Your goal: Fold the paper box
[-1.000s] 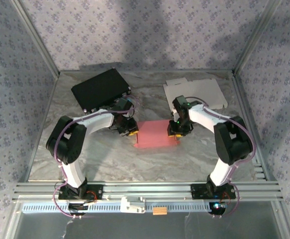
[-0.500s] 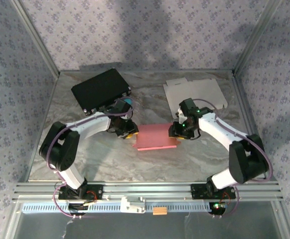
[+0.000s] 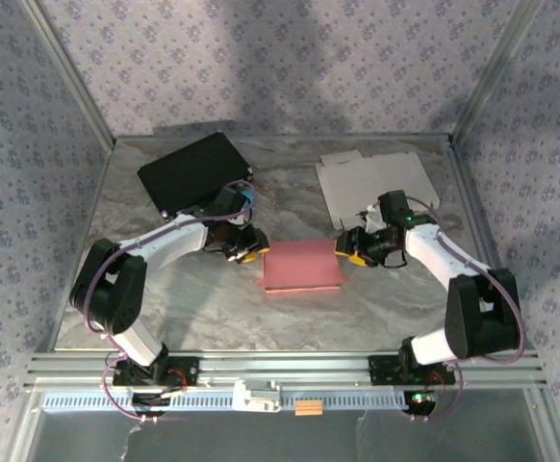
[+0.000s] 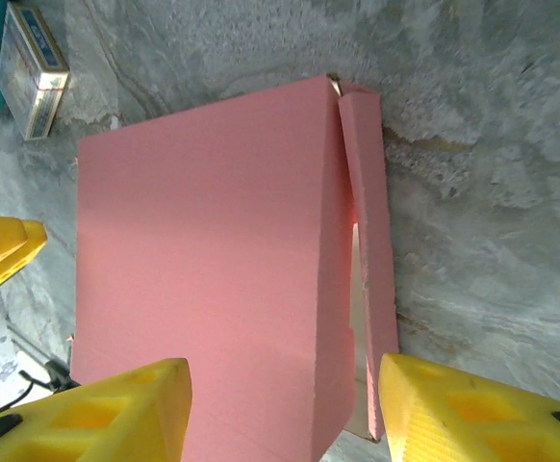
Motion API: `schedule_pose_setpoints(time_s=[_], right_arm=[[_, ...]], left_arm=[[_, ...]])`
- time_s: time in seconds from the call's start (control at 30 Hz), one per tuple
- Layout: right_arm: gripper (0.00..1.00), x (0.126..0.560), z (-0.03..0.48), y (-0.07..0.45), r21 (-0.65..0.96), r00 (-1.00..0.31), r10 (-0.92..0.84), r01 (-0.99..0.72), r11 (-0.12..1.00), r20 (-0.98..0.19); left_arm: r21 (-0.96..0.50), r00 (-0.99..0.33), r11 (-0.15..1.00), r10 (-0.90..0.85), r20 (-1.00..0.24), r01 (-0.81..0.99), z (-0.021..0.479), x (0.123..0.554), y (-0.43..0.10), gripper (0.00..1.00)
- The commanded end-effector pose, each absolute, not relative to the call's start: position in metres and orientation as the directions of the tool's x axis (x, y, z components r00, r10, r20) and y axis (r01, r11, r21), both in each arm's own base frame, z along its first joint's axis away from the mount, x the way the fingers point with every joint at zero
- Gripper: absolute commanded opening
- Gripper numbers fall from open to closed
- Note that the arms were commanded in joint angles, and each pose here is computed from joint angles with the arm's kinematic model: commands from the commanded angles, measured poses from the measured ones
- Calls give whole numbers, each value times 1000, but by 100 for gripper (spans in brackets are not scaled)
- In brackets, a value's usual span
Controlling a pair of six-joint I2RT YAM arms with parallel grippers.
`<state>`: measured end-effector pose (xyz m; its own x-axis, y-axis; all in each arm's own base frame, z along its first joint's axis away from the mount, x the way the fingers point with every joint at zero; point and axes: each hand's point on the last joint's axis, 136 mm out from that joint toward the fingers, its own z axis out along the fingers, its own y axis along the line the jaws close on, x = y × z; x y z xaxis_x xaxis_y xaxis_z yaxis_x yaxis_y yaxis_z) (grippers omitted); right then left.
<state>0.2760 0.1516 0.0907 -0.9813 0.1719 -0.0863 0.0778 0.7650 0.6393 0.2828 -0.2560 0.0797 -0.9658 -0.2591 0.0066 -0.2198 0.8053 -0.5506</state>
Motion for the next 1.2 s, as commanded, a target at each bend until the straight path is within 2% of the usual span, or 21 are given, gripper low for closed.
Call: schedule_pose_setpoints(time_s=[0.0, 0.17, 0.37, 0.63, 0.73, 1.07, 1.1, 1.17], right_arm=[[56, 269, 81, 160, 678, -989, 144, 88, 729, -27], [57, 262, 63, 156, 644, -992, 123, 96, 759, 2], [57, 259, 47, 160, 636, -994, 103, 104, 764, 38], [57, 264, 40, 156, 661, -994, 107, 98, 744, 28], [57, 271, 47, 157, 711, -993, 113, 91, 697, 16], [58, 275, 43, 157, 739, -989, 144, 123, 663, 35], [59, 275, 42, 157, 739, -988, 147, 124, 662, 34], [68, 277, 43, 159, 750, -989, 147, 120, 651, 30]], left_arm=[[-566, -971, 796, -236, 41, -217, 66, 275, -263, 42], [-511, -977, 835, -202, 61, -205, 48, 265, -259, 42], [-521, -980, 832, -189, 61, -193, 39, 260, -263, 41], [-510, -980, 840, -198, 35, -187, 31, 259, -257, 25], [-513, -979, 838, -204, 23, -187, 30, 260, -255, 23], [-517, -976, 835, -220, 2, -189, 24, 259, -246, 16], [-515, -975, 835, -224, 5, -194, 23, 259, -243, 15], [-515, -973, 834, -230, 8, -201, 20, 258, -239, 12]])
